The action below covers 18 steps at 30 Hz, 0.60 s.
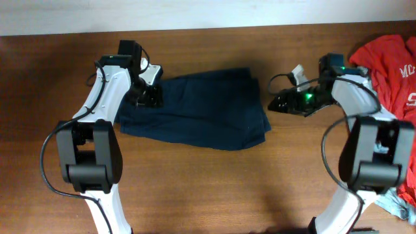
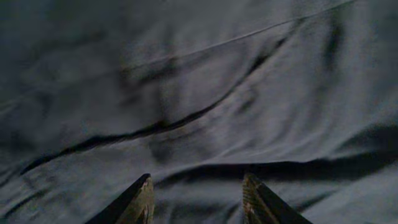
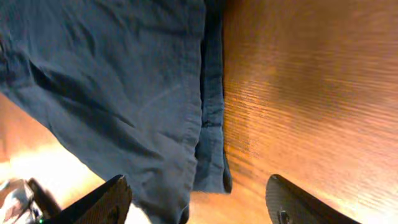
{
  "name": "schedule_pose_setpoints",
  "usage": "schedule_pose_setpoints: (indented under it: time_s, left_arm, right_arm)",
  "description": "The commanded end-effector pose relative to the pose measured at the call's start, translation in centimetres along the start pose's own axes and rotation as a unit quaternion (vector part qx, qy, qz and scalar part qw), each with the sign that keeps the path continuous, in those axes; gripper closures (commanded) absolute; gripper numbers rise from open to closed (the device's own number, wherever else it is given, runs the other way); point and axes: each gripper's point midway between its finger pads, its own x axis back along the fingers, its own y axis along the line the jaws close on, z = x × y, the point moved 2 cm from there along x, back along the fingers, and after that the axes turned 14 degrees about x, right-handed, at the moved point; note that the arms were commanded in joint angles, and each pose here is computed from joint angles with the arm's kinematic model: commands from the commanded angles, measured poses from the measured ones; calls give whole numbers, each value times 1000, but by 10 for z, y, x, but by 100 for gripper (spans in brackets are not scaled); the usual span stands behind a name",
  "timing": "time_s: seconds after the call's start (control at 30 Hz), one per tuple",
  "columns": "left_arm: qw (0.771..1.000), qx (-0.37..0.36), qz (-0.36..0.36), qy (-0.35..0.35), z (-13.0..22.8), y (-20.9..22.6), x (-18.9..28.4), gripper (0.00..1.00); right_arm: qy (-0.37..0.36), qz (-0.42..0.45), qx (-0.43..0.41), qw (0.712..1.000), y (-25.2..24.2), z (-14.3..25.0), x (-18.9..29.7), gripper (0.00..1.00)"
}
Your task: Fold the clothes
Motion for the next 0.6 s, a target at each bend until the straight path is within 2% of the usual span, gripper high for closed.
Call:
schedule_pose_setpoints:
  time_s: [0.0,0.27,0.43,0.57]
  left_arm:
    - [995,46,-83,-26,-4,23,18,54]
    - [995,53,-90,6,13,29,0,54]
    - [994,58,-92,26,23,33,-14,54]
    - [993,65,-93,30,28,35,-20,54]
  right_arm:
    - [8,-41,36,999,-2,5,-22,25]
    - [28,-74,9,997,-16,19,-56,25]
    - [51,-82,25,995,-1,21,-73,25]
    - [85,-66,48,993,14,24,-90,20]
